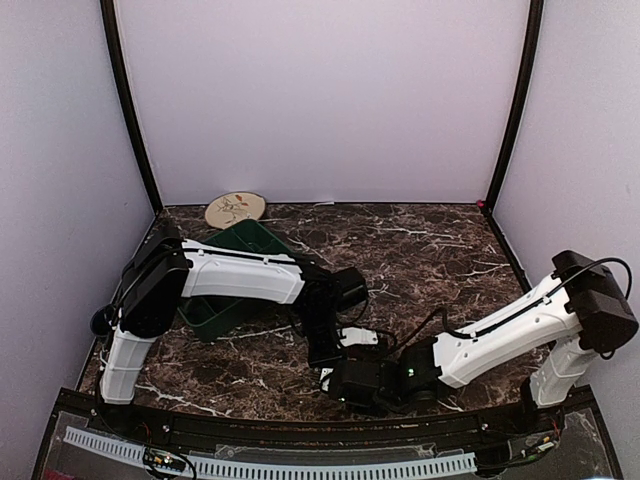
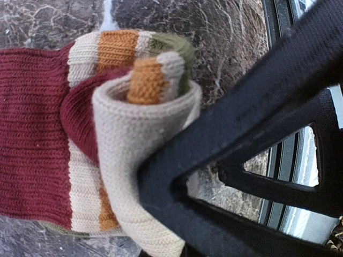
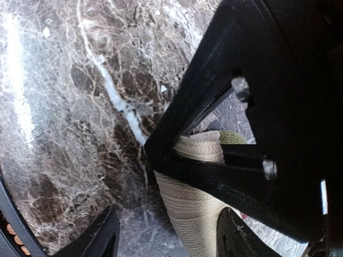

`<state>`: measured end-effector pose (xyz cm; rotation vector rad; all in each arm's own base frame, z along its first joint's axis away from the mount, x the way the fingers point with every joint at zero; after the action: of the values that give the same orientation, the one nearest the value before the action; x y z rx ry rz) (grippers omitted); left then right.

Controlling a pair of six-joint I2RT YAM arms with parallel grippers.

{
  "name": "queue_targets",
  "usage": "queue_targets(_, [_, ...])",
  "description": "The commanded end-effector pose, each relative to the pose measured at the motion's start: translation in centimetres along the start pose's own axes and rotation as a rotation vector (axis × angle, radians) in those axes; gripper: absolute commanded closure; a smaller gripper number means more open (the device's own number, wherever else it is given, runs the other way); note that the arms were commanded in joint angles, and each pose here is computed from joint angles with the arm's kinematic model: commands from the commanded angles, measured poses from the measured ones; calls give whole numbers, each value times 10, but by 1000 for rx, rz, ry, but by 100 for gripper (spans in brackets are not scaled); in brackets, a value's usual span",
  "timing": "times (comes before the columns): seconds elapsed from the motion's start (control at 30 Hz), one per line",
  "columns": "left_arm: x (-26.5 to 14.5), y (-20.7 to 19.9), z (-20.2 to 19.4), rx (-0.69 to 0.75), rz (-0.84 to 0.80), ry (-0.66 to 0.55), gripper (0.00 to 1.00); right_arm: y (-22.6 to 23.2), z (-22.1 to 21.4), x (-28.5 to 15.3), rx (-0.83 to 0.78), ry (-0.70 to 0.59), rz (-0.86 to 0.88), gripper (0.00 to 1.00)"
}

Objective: Roll the socks
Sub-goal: Roll the sock at the center of the board.

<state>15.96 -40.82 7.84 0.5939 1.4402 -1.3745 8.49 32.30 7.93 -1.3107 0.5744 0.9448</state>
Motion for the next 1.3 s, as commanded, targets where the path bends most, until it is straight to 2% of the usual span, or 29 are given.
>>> queue_targets(0.0, [9,2,-9,5,10,60,100,0,-28,14,-12,100,28,40])
queue_targets(0.17, [9,2,-9,6,12,58,100,-7,-36,18,7,138,14,48])
queue_targets(0.33, [9,2,-9,4,11,60,100,-11,-41,23,23,168,10,61])
queue_targets(0.47, [9,2,-9,3,11,60,100,-10,-44,27,21,186,9,68])
queue_targets(0.9, [9,4,-8,-6,23,61,99,-13,-47,33,56,196,42,87])
queue_targets(1.07, [8,10,-9,-35,58,65,91,-16,-47,34,84,192,72,92])
queue_targets(1.13, [8,15,-9,-64,68,59,74,-17,-49,35,92,192,78,93])
queue_targets(1.2, [5,18,-8,-100,54,40,64,-17,-50,35,97,194,85,94])
queue_targets(1.27, [2,22,-7,-127,45,19,58,-17,-50,36,102,195,93,95])
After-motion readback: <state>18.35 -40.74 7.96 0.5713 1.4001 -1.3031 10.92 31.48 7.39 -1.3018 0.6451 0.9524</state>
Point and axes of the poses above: each gripper's point midway between its finger pads, its own x axis out along the fingers, its own y axis along the line the jaws close on, z = x × y, the point moved 6 cm from there along -x, back along the fingers, and after that the axes turned 14 degrees about -x, right-handed, at the moved point
